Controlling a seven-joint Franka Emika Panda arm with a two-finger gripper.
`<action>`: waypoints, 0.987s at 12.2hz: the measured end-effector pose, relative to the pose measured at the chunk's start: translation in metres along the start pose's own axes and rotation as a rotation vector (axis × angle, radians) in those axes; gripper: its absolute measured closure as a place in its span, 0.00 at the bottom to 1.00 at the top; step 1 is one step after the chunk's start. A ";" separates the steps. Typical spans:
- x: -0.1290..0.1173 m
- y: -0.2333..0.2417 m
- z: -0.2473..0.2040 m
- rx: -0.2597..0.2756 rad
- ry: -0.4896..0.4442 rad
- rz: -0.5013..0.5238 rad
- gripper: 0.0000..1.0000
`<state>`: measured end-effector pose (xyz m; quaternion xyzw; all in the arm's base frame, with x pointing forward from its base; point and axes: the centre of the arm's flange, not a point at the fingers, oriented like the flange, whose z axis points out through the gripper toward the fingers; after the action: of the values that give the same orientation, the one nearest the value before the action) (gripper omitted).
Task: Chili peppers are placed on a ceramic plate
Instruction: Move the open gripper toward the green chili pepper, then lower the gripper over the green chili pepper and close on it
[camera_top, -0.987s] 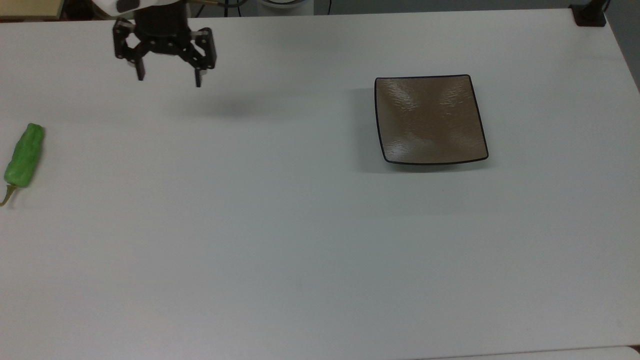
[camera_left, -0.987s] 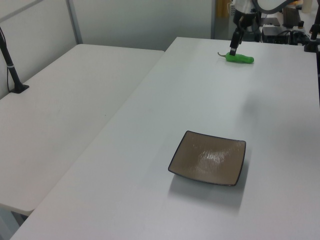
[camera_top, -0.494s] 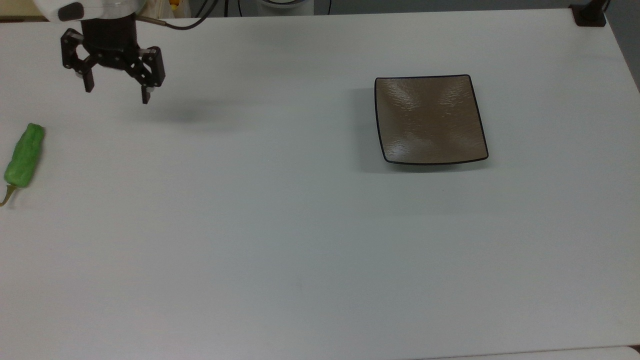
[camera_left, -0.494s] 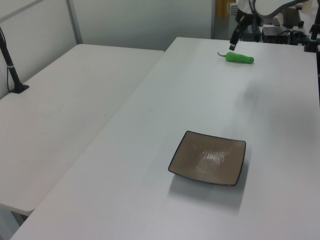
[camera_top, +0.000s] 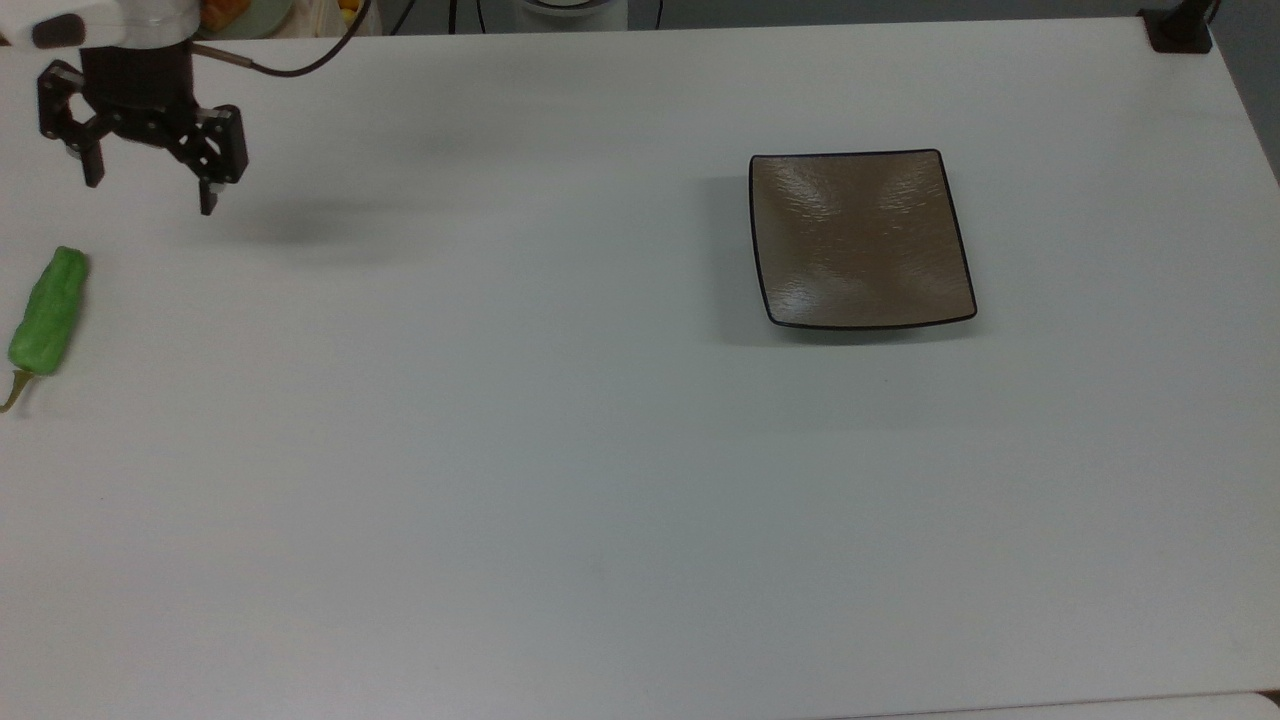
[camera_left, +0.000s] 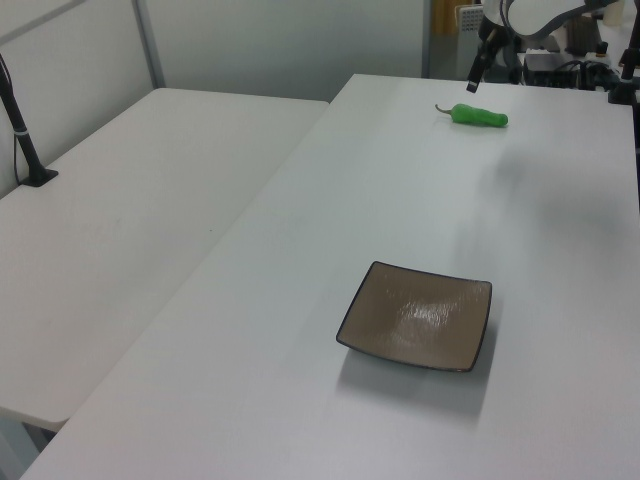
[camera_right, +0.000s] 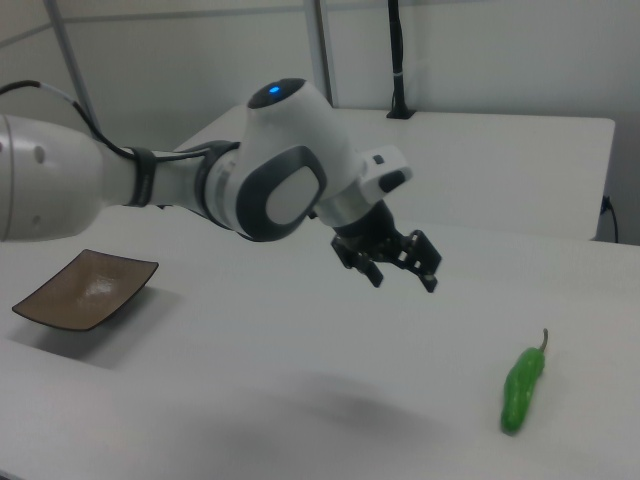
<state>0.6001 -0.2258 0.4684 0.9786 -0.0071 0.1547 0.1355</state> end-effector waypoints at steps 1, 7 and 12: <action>0.002 0.010 0.009 -0.013 -0.009 0.010 0.00; 0.003 0.067 0.065 -0.058 -0.059 0.100 0.00; 0.006 0.090 0.113 -0.060 -0.083 0.153 0.00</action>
<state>0.6352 -0.3422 0.3904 0.9763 -0.0923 0.1237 0.1518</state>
